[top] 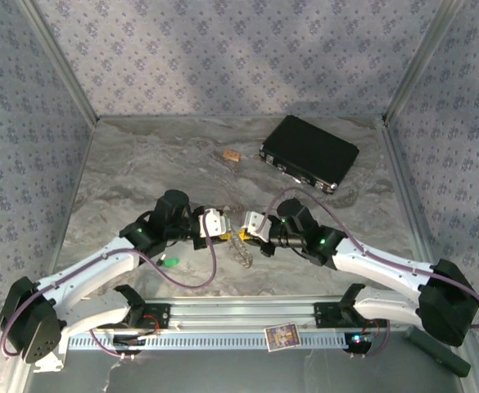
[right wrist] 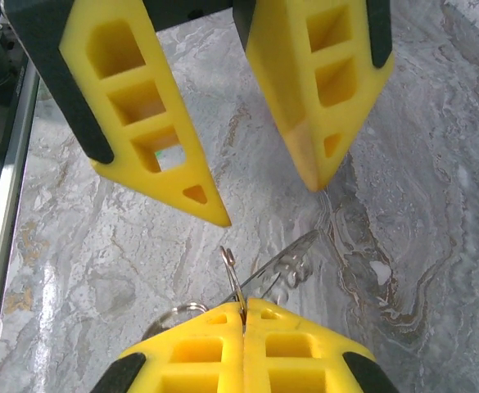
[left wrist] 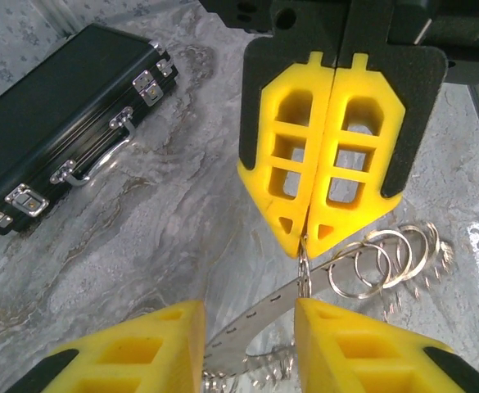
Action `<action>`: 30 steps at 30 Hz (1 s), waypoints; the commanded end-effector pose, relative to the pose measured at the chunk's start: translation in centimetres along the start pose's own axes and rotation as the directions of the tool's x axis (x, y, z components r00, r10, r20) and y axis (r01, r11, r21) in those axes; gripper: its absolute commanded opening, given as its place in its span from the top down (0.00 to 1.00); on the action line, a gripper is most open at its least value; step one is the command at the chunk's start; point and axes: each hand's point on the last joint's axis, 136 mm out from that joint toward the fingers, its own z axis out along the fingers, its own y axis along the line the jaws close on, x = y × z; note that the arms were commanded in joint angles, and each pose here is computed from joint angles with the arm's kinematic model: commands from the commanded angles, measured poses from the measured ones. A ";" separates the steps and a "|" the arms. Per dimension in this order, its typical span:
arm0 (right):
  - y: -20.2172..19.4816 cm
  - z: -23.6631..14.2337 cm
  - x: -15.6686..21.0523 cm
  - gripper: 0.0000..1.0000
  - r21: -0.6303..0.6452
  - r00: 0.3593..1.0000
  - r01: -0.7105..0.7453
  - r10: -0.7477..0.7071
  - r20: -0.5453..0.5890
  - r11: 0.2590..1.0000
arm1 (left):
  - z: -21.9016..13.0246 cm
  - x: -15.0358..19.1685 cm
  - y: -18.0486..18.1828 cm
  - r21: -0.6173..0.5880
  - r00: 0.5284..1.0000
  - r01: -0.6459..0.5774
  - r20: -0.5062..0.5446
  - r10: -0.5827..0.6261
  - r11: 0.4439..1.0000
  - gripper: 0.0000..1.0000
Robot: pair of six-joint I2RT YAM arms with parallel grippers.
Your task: Put the keys on the keyring
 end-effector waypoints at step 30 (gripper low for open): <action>0.5 0.7 -1.0 1.00 -0.041 0.999 -0.005 0.006 0.042 0.999 | -2.3 1.0 -3.0 -0.052 0.947 0.320 0.058 -0.317 0.946 0.57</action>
